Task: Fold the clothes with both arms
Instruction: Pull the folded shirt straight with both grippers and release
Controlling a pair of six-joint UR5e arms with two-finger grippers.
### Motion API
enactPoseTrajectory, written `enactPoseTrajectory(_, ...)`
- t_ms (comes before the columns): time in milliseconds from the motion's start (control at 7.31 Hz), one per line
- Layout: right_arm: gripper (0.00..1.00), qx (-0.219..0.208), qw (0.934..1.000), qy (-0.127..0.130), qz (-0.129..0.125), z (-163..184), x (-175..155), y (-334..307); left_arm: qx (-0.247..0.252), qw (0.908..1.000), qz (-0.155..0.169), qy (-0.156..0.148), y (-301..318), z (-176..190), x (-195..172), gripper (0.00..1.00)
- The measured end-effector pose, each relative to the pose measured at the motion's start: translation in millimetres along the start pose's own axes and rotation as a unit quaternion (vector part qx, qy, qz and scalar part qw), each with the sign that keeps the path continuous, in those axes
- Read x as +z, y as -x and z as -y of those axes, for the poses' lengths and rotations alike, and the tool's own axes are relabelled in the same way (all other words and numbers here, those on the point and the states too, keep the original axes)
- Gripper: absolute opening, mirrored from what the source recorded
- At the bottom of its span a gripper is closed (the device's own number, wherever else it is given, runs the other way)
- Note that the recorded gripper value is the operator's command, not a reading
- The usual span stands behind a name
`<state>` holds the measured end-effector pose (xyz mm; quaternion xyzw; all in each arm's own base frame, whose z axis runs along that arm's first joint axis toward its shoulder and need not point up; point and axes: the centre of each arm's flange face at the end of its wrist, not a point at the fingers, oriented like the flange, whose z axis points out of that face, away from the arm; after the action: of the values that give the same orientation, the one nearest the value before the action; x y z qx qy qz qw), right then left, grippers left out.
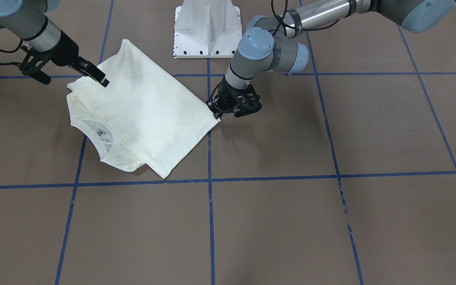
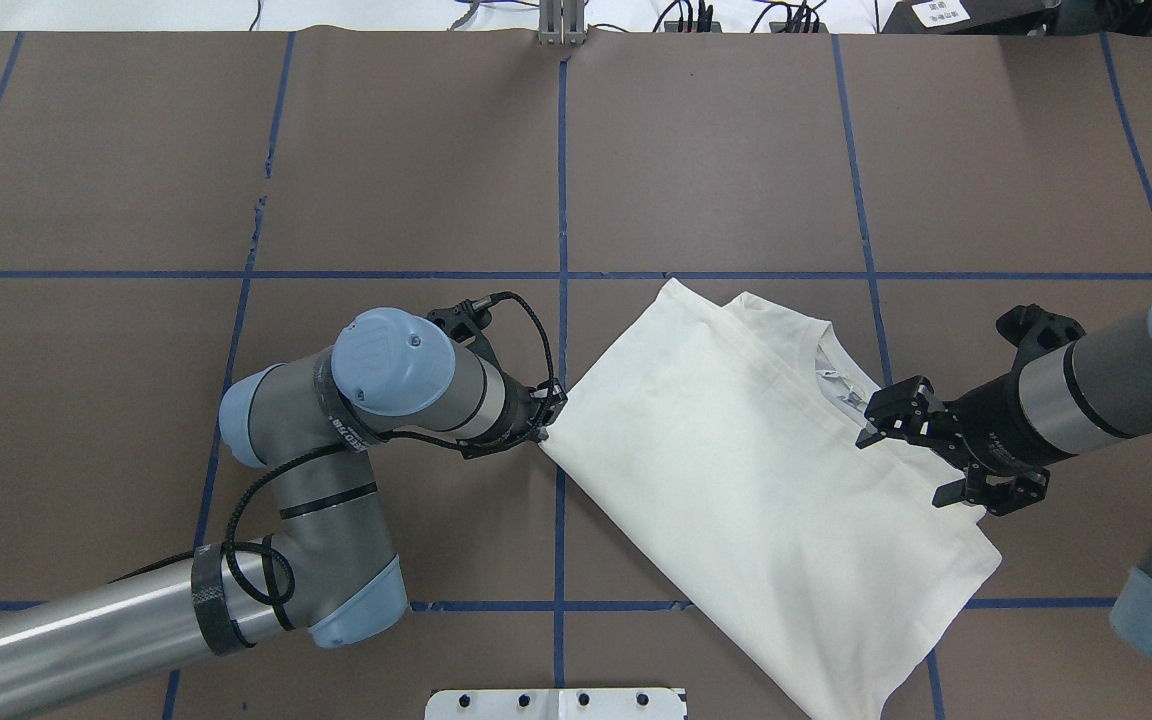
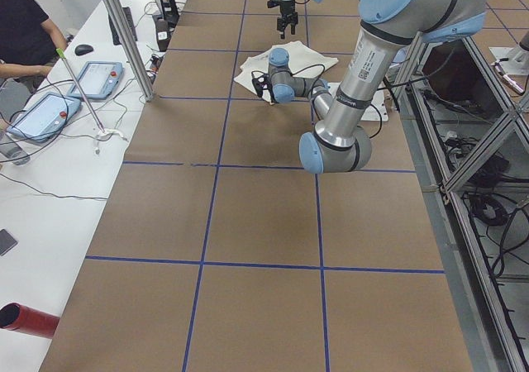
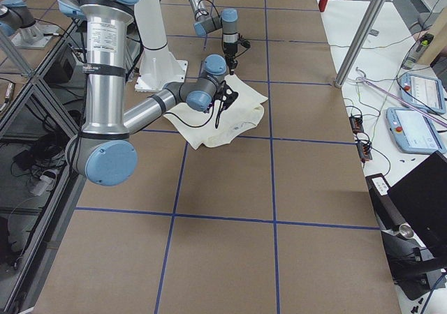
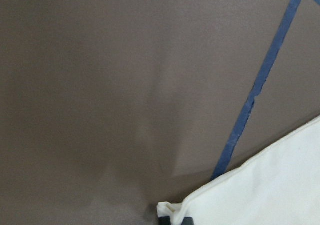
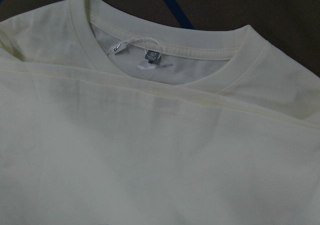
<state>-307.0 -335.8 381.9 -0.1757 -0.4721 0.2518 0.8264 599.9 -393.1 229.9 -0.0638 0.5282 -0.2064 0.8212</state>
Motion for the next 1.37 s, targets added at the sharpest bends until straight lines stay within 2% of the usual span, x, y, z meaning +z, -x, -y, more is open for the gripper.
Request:
enactPoseTrajectory(137, 1.0, -0.002, 1.0, 0.001, 0.002, -1.0, -0.5, 2.6, 0.01, 0.9996, -0.009, -0.026, -4.1, 14.6, -7.2, 0.0)
enactPoseTrajectory(274, 1.0, -0.004, 1.0, 0.002, 0.005, -2.1, -0.7, 6.4, 0.025, 0.9976, -0.018, -0.063, -8.7, 46.6, -20.9, 0.0)
enactPoseTrajectory(547, 1.0, -0.008, 0.9999, 0.001, 0.011, -3.2, -0.1, 13.2, 0.038, 0.9907, -0.026, -0.128, -24.8, 132.5, -47.2, 0.0)
enactPoseTrajectory(821, 1.0, -0.013, 0.9997, -0.001, 0.02, -4.8, 1.2, 25.2, 0.043, 0.9833, -0.05, -0.169, -77.0, 219.0, -30.9, 0.0)
enactPoseTrajectory(958, 1.0, -0.015, 0.9995, -0.012, 0.027, -4.2, 0.6, 31.2, 0.052, 0.9803, -0.054, -0.183, -102.3, 247.4, -27.7, 0.0)
enactPoseTrajectory(1094, 1.0, -0.016, 0.9989, -0.031, 0.033, -1.0, 1.5, 35.5, 0.063, 0.9782, -0.056, -0.19, -115.0, 261.8, -29.5, 0.43)
enactPoseTrajectory(1231, 1.0, -0.017, 0.9983, -0.042, 0.037, 0.6, 5.7, 41.2, 0.069, 0.9774, -0.063, -0.19, -124.3, 262.3, -36.8, 0.47)
enactPoseTrajectory(1368, 1.0, -0.022, 0.9979, -0.048, 0.039, -2.9, 16.5, 51.2, 0.075, 0.9785, -0.075, -0.177, -122.6, 252.7, -51.0, 0.47)
